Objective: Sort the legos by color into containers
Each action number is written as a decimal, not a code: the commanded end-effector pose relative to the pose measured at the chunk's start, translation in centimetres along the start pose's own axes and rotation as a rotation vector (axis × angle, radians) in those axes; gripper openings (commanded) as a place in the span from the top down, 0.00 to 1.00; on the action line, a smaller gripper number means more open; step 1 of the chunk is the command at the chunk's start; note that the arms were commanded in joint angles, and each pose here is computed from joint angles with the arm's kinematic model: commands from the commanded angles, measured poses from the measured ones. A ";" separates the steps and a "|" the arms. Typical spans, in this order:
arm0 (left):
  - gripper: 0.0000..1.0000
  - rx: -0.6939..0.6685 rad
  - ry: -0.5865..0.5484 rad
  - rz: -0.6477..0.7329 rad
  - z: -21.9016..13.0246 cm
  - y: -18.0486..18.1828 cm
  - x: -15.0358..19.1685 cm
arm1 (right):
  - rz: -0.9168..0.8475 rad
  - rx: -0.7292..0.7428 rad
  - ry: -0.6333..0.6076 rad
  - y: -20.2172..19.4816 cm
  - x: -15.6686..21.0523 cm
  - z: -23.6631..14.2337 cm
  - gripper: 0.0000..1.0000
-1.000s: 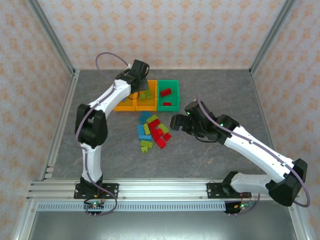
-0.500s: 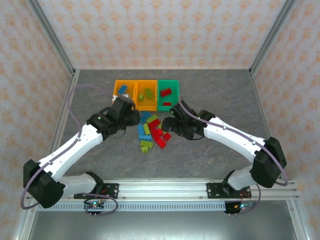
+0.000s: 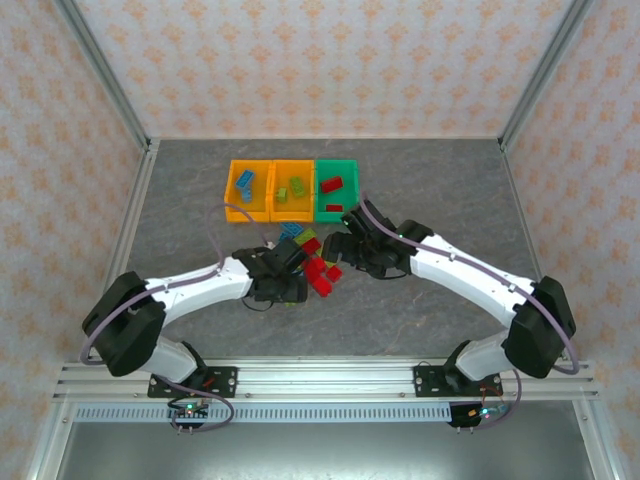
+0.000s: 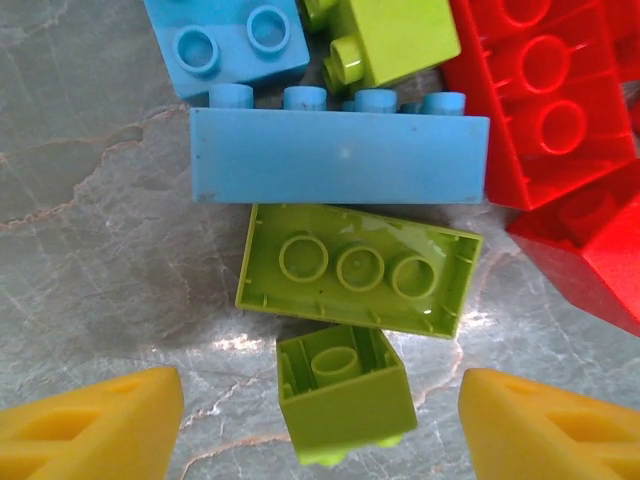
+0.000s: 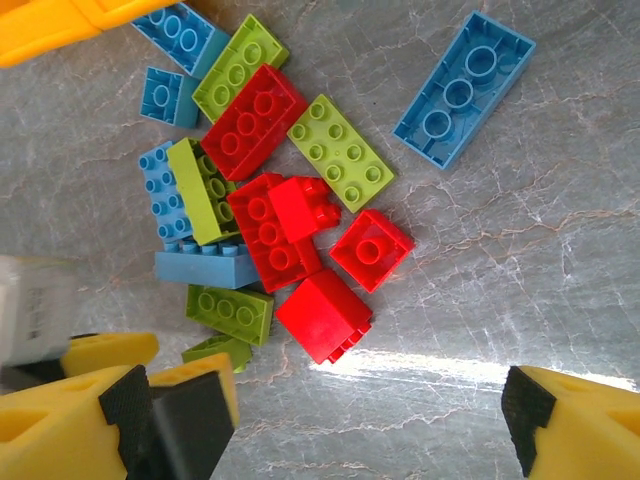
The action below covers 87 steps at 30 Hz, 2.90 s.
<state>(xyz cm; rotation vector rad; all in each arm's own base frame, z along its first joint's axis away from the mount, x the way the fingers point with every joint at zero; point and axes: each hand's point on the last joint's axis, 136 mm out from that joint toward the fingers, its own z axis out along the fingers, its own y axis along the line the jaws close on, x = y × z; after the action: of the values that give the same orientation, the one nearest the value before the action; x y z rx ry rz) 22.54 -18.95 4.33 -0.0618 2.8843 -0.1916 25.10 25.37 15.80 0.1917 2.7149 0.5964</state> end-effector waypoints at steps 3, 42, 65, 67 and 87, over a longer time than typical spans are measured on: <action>0.40 -0.006 -0.006 -0.006 0.6 -0.5 -0.5 | -0.010 0.018 -0.049 -0.9 -0.3 -1.4 0.07; 0.43 -0.133 -0.546 0.000 -4.8 0.0 -33.2 | 0.025 0.041 -0.126 -4.3 0.6 -4.9 0.07; 0.25 0.265 -0.597 0.630 -22.9 1.2 -4.3 | -0.581 0.213 0.108 1.4 5.6 9.3 0.20; 0.22 0.255 -0.628 0.638 -22.3 1.8 -3.9 | -0.591 0.211 0.153 1.4 6.4 10.4 0.22; 0.00 0.565 -0.613 0.968 -20.7 -2.3 1.4 | -0.438 0.117 -0.115 2.7 1.8 5.2 0.71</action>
<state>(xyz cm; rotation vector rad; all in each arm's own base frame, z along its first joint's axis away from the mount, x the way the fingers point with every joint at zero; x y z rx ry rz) 16.41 -17.87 23.38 1.0576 1.9673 -0.5900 22.92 30.66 7.14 -0.4810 2.7278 0.2192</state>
